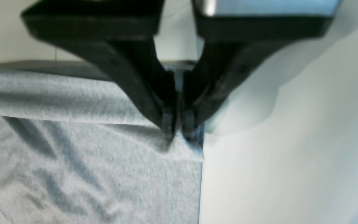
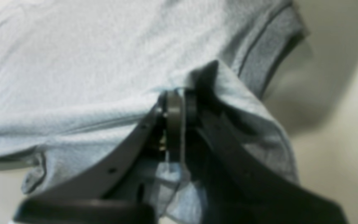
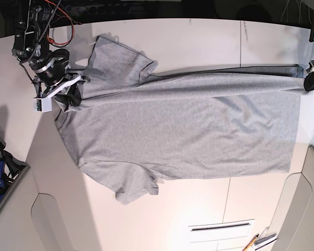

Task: Fold the T-shirt properly
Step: 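Lift the shoulders and drag the shirt toward the robot with both grippers, then regrasp the shirt edge near the sleeve with the right gripper, then pull the shirt edge taut between both grippers, then reach both grippers to the hem corners of the shirt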

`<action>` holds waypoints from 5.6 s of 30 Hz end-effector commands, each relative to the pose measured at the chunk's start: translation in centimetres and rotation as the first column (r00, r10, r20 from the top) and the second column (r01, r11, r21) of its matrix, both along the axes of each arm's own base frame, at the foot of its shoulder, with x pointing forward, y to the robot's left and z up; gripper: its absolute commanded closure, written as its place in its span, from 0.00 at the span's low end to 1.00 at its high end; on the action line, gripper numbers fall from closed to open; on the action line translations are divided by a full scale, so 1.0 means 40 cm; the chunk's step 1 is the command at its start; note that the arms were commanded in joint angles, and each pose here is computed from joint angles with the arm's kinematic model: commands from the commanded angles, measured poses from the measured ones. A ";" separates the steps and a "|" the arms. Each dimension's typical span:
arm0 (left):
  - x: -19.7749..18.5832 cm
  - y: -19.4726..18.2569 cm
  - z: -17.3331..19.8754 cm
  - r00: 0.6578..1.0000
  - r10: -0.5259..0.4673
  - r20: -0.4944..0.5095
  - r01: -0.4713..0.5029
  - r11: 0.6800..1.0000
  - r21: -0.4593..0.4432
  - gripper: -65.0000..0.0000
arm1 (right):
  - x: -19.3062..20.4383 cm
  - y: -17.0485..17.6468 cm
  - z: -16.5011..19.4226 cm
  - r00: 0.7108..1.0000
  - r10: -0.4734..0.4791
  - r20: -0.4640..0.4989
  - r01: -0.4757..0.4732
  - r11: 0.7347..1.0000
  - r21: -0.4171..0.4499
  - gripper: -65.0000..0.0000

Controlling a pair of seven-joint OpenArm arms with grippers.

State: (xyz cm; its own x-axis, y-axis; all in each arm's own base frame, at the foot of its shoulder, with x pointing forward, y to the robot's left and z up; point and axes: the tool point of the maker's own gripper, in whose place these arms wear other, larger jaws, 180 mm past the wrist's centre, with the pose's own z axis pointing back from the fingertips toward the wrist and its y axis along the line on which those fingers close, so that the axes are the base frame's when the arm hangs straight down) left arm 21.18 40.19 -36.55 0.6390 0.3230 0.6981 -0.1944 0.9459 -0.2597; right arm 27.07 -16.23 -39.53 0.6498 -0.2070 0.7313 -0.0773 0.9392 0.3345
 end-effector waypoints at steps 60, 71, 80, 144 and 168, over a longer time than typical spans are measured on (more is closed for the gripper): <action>0.029 0.007 0.053 0.997 -0.043 0.071 0.041 0.999 0.023 0.62 | -0.057 0.286 0.145 0.945 0.319 0.077 -0.327 0.935 0.135 1.00; 0.029 0.007 0.053 0.997 -0.042 0.071 0.041 0.999 0.023 0.62 | 0.152 0.335 0.194 0.897 0.387 0.212 -0.386 0.921 -0.049 1.00; 0.028 0.005 0.053 0.997 -0.043 0.069 0.042 0.999 0.017 0.62 | 0.206 0.300 0.177 0.907 0.374 0.194 -0.354 0.926 -0.130 0.61; -0.353 -0.118 -0.155 0.906 -0.124 -0.406 0.123 0.992 -0.028 1.00 | -0.277 -0.078 -0.011 0.937 0.151 -0.316 -0.234 0.941 -0.245 1.00; -0.151 -0.106 0.099 0.992 -0.128 -0.006 0.128 0.992 -0.018 0.67 | -0.022 -0.071 0.272 0.976 0.182 0.117 -0.110 0.885 -0.453 0.53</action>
